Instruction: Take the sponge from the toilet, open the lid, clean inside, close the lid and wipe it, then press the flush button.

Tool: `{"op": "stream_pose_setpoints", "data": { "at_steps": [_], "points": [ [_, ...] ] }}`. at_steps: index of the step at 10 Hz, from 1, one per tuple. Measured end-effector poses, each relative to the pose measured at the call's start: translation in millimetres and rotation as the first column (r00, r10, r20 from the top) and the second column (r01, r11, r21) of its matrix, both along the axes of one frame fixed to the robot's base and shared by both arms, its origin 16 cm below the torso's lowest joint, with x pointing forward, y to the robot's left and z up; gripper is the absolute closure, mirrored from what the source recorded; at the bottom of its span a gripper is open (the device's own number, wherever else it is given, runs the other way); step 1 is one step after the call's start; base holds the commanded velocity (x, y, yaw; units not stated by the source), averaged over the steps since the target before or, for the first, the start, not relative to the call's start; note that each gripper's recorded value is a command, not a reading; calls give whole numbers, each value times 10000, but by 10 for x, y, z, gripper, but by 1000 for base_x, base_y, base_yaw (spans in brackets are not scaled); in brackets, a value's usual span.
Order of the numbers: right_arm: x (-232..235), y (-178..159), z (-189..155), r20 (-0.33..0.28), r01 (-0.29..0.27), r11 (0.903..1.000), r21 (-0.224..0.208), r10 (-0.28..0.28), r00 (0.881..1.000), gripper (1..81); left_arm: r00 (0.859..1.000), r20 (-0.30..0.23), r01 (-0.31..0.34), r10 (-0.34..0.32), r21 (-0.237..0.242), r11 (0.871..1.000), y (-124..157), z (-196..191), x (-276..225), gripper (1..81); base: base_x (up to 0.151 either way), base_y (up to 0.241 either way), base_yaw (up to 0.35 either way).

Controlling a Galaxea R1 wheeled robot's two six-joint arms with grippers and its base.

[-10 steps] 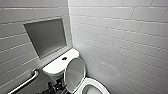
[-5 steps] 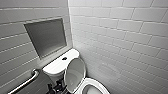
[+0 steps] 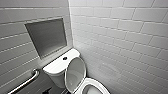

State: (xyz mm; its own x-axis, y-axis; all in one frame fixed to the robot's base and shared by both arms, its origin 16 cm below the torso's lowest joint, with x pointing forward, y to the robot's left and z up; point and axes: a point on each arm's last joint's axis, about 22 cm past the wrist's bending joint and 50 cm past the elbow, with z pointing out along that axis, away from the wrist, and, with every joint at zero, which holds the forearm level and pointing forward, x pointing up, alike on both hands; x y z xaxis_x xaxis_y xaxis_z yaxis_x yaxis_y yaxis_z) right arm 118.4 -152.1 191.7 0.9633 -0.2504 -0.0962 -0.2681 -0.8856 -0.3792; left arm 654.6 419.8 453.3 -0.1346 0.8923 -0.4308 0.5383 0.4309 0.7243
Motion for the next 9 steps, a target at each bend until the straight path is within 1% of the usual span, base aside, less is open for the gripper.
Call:
{"op": "stream_pose_setpoints", "data": {
  "at_steps": [1,2,3,4,5,6,7,8,9],
  "points": [
    [-8,-8,0,-12,-4,10000,-11,4,10000,811,9975,660,-246,252,-102,9996,71,165,241,10,0,0,0],
    [-5,-5,-1,-8,-3,10000,-9,3,10000,811,9918,1273,-33,51,-151,9999,-37,298,457,10,0,0,0],
    [-1,-3,-1,-4,-3,10000,-7,3,10000,811,9882,1487,355,-370,126,9993,-61,306,474,10,0,0,0],
    [-2,-9,-1,-9,-6,10000,-13,6,10000,811,9833,1495,935,-1040,757,9927,-32,224,346,10,0,0,0],
    [14,-15,-5,3,-15,10000,-23,15,10000,811,9687,1270,1950,-2132,1420,9705,-127,73,132,10,0,0,0],
    [33,-33,-11,12,-61,10000,-46,61,10000,811,9351,1133,3092,-3357,2019,9293,-341,-70,-55,10,0,0,0],
    [27,-85,-16,-3,-77,9999,-108,77,10000,811,8840,1014,4177,-4564,2675,8683,-568,-244,-260,10,0,0,0],
    [30,-136,-21,0,-93,9998,-164,93,10000,811,8285,612,5074,-5566,3384,7925,-641,-456,-507,10,0,0,0],
    [37,-198,-23,26,-102,9997,-208,103,9999,811,7590,-250,5987,-6506,4193,6824,-549,-736,-830,10,0,0,0]
  ]
}}
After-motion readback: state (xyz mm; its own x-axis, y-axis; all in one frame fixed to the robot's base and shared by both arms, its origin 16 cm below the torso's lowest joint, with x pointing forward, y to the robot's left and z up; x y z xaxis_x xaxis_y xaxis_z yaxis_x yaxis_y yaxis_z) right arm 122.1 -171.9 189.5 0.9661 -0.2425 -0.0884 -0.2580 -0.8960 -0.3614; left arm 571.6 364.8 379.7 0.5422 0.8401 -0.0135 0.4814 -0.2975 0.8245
